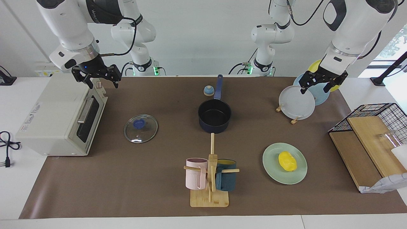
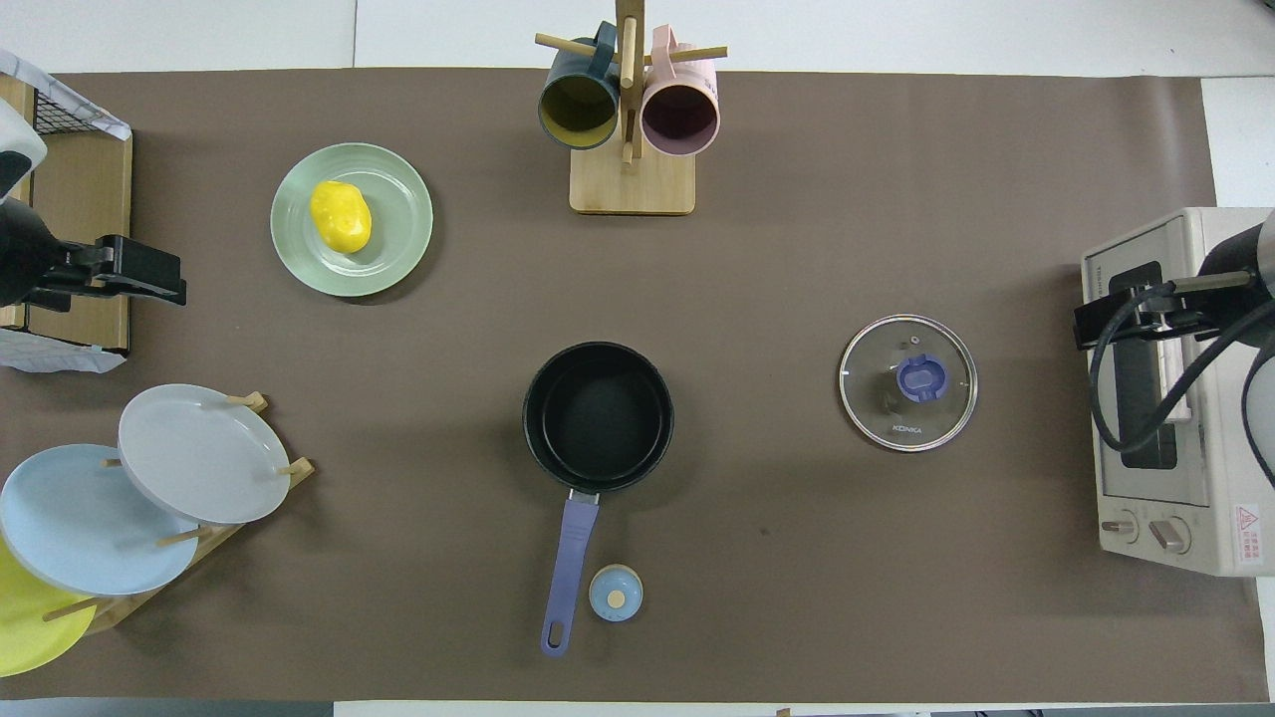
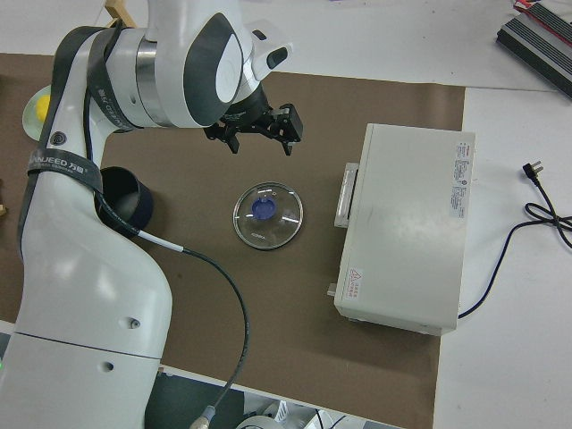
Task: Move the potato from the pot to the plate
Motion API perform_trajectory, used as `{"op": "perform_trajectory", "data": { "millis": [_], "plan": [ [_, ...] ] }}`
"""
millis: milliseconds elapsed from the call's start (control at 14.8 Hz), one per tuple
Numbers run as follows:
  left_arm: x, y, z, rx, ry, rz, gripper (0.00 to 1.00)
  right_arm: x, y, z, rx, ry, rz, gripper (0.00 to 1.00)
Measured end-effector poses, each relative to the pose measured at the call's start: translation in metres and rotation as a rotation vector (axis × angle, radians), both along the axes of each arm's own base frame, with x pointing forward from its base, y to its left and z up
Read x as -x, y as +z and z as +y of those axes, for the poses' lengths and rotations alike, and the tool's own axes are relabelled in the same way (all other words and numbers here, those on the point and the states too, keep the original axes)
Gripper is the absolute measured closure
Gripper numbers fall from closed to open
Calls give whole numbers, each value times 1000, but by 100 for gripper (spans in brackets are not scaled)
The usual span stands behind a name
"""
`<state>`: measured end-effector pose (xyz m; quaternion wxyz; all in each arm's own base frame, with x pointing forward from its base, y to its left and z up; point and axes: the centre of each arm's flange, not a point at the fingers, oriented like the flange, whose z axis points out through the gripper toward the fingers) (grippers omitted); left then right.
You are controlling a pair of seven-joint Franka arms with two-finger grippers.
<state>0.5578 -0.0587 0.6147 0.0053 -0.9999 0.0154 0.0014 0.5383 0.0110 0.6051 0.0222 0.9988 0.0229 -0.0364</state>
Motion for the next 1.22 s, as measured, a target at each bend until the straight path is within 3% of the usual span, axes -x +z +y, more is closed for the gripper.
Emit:
{"op": "perform_trajectory", "data": {
  "millis": [271, 1217],
  "plan": [
    [6, 12, -4, 3, -7, -22, 0, 0, 0, 0, 0, 0, 0, 0],
    [7, 8, 1, 5, 0, -7, 0, 0, 0, 0, 0, 0, -1, 0]
  ]
}}
